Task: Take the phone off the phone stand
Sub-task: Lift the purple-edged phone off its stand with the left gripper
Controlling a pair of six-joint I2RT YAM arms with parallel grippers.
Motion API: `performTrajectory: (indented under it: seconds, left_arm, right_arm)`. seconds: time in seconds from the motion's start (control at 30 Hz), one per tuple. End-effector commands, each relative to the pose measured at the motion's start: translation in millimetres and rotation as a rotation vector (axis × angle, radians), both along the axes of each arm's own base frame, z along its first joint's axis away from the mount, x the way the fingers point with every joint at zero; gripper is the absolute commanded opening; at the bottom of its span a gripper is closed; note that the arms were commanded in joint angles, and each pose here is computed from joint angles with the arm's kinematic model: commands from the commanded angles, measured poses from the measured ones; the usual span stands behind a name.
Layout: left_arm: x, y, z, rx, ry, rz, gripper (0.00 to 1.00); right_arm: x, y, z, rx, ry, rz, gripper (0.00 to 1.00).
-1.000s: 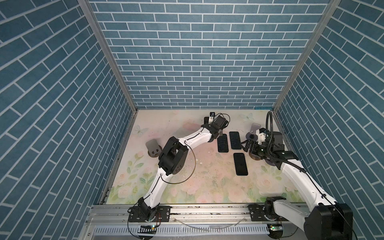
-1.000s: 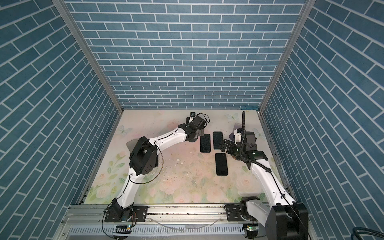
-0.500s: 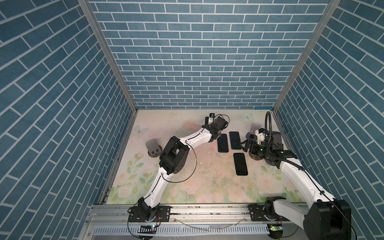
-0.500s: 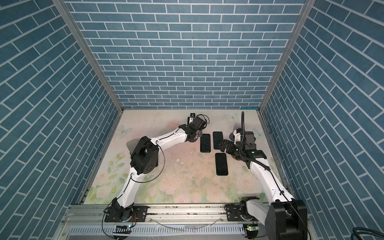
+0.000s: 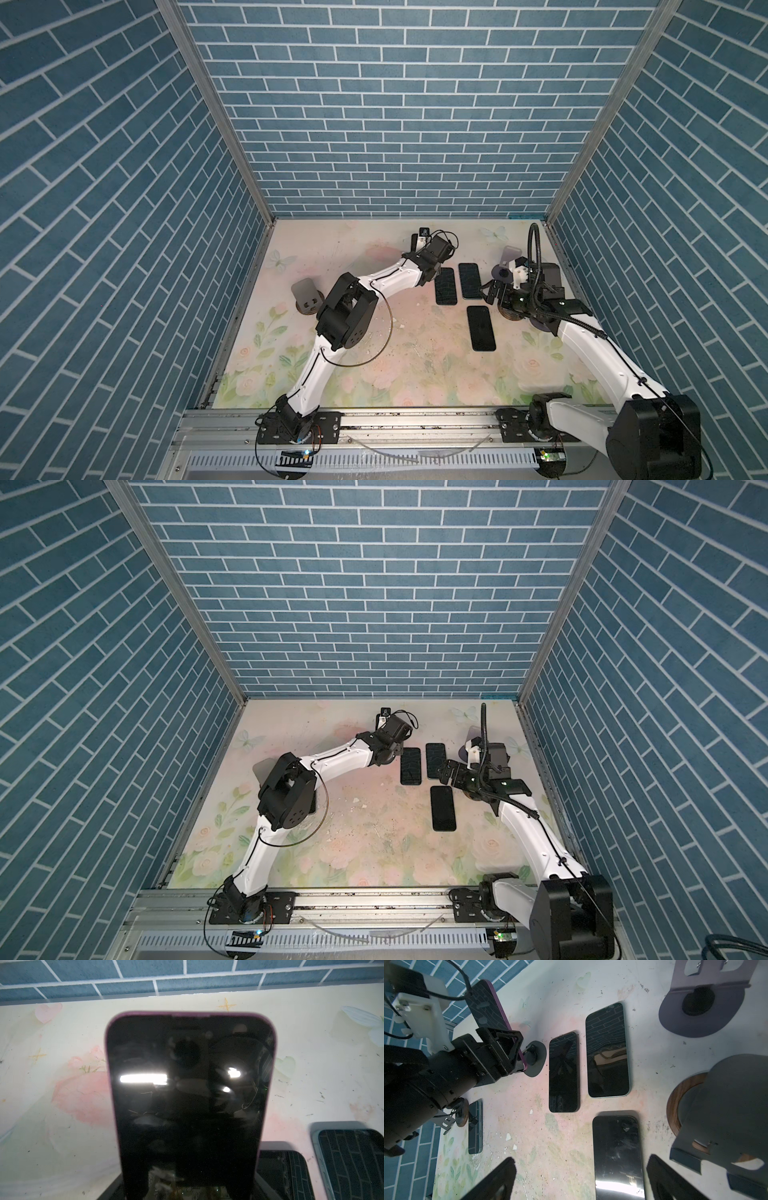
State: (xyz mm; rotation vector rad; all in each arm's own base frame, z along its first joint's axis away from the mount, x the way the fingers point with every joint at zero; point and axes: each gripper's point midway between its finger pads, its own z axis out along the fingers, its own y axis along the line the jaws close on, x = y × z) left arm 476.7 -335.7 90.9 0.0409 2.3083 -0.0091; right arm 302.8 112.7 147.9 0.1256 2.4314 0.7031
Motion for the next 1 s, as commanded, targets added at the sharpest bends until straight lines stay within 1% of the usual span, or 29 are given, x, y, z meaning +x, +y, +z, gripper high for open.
performTrajectory:
  seconds: [0.0, 0.17, 0.4, 0.73, 0.97]
  left_arm:
    - [-0.2, 3.4, 32.4, -0.014, -0.056, -0.034, 0.63]
    - [-4.7, 0.4, 57.7, -0.045, -0.107, -0.093, 0.63]
    - [-12.8, 1.3, 79.6, -0.078, -0.142, -0.129, 0.63]
    - [-26.0, 14.3, 90.9, -0.082, -0.147, -0.126, 0.63]
    - [-43.3, 29.3, 95.6, -0.078, -0.126, -0.124, 0.63]
  right_arm:
    - [3.3, 5.0, 4.3, 0.010, -0.017, 0.017, 0.99]
    - [4.1, 7.2, 2.4, 0.010, -0.009, 0.022, 0.99]
    - [4.6, 9.2, -0.1, 0.006, -0.001, 0.026, 0.99]
    - [5.0, 12.7, 0.9, -0.006, 0.004, 0.034, 0.99]
    - [4.1, 18.2, 4.9, -0.042, 0.002, 0.054, 0.99]
